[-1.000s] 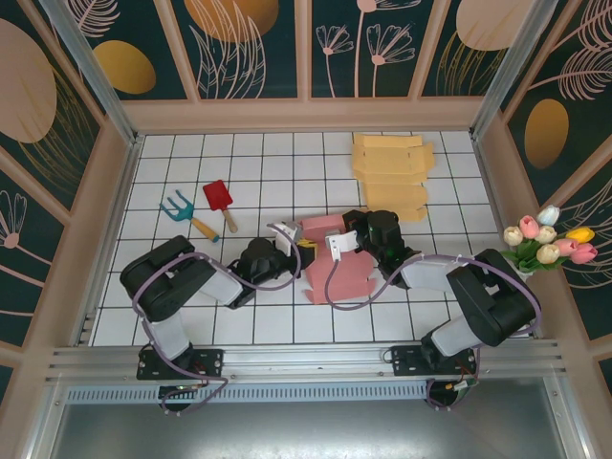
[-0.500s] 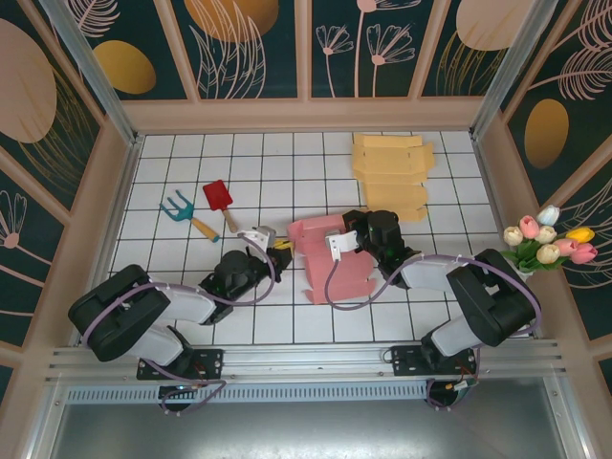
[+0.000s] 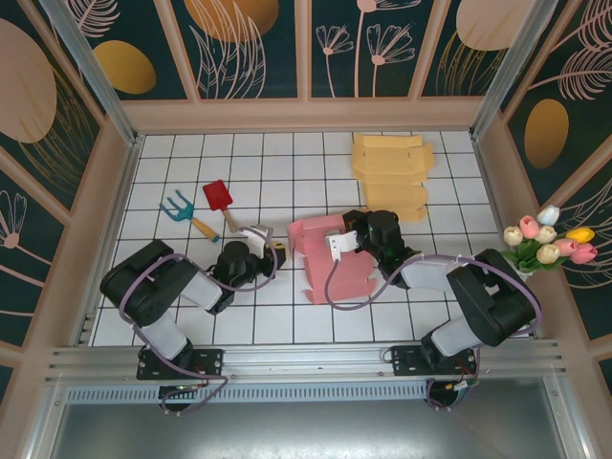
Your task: Fold the paper box
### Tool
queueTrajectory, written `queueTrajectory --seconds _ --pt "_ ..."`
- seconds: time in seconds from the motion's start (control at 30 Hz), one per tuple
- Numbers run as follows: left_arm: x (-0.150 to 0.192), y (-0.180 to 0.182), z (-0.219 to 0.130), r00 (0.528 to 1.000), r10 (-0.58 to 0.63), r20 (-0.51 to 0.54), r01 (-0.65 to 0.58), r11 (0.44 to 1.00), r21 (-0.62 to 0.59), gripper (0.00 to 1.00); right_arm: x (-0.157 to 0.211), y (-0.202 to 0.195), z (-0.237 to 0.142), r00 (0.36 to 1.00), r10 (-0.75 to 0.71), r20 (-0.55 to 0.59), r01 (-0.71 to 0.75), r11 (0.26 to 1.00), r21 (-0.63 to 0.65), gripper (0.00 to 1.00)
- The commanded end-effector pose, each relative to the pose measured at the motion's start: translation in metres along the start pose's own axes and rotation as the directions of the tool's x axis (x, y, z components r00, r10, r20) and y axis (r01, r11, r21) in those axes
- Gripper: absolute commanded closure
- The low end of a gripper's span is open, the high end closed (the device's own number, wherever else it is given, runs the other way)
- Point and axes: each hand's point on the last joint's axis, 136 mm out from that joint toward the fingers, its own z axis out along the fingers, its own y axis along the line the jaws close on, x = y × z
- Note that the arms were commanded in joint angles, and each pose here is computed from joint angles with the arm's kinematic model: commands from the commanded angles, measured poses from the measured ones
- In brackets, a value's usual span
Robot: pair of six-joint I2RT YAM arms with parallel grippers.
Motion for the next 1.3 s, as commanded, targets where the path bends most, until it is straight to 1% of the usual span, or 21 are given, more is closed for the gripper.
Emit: queueTrajectory --seconds 0.0,0.1,0.23,0.3,0.47,0.6,0.67,0.73,0.9,1.03,1.13,1.27 --pt "-0.017 -0.011 0.007 0.997 0.050 0.050 -0.053 0.997 0.057 0.78 -0.002 0.032 0.000 1.000 -0.030 0.004 0.030 0.993 -0.111 1.00" --pt "-0.018 -0.009 0.013 0.997 0.069 0.040 -0.071 0.996 0.049 0.78 -0.002 0.031 0.000 1.000 -0.030 0.004 0.030 0.993 -0.111 1.00" --pt "-0.016 0.000 0.019 0.994 0.105 0.016 -0.105 0.994 0.000 0.78 -0.002 0.033 0.000 1.000 -0.029 0.005 0.030 0.993 -0.114 1.00" --pt "-0.017 -0.001 0.020 0.993 0.117 0.018 -0.117 0.993 0.002 0.78 -0.002 0.033 0.000 1.000 -0.030 0.006 0.031 0.993 -0.116 1.00" --pt "-0.023 -0.025 0.021 0.994 0.109 0.026 -0.111 0.985 0.132 0.78 -0.002 0.035 0.000 1.000 -0.029 0.006 0.029 0.992 -0.121 1.00" --pt "-0.025 -0.040 0.021 0.995 0.099 0.027 -0.103 0.971 0.214 0.78 -0.002 0.034 0.000 1.000 -0.027 0.006 0.028 0.993 -0.117 1.00" --pt "-0.025 -0.046 0.021 0.996 0.090 0.026 -0.093 0.964 0.248 0.79 -0.003 0.033 0.001 1.000 -0.028 0.007 0.028 0.993 -0.115 1.00" --pt "-0.024 -0.047 0.024 0.997 0.079 0.021 -0.081 0.963 0.255 0.83 -0.003 0.032 0.001 1.000 -0.029 0.007 0.029 0.994 -0.108 1.00" --pt "-0.023 -0.047 0.032 0.998 0.058 0.012 -0.059 0.965 0.254 0.83 -0.005 0.033 0.001 1.000 -0.028 0.012 0.029 0.994 -0.109 1.00" --pt "-0.027 -0.051 0.036 0.998 0.052 0.024 -0.057 0.968 0.243 0.78 -0.006 0.034 0.001 0.999 -0.032 0.016 0.033 0.993 -0.113 1.00" --pt "-0.028 -0.049 0.043 0.998 0.051 0.026 -0.055 0.978 0.200 0.73 -0.008 0.034 0.001 0.999 -0.034 0.018 0.036 0.993 -0.113 1.00" --pt "-0.028 -0.039 0.051 0.998 0.052 0.024 -0.055 0.991 0.123 0.73 -0.009 0.035 0.001 0.999 -0.037 0.021 0.039 0.993 -0.113 1.00"
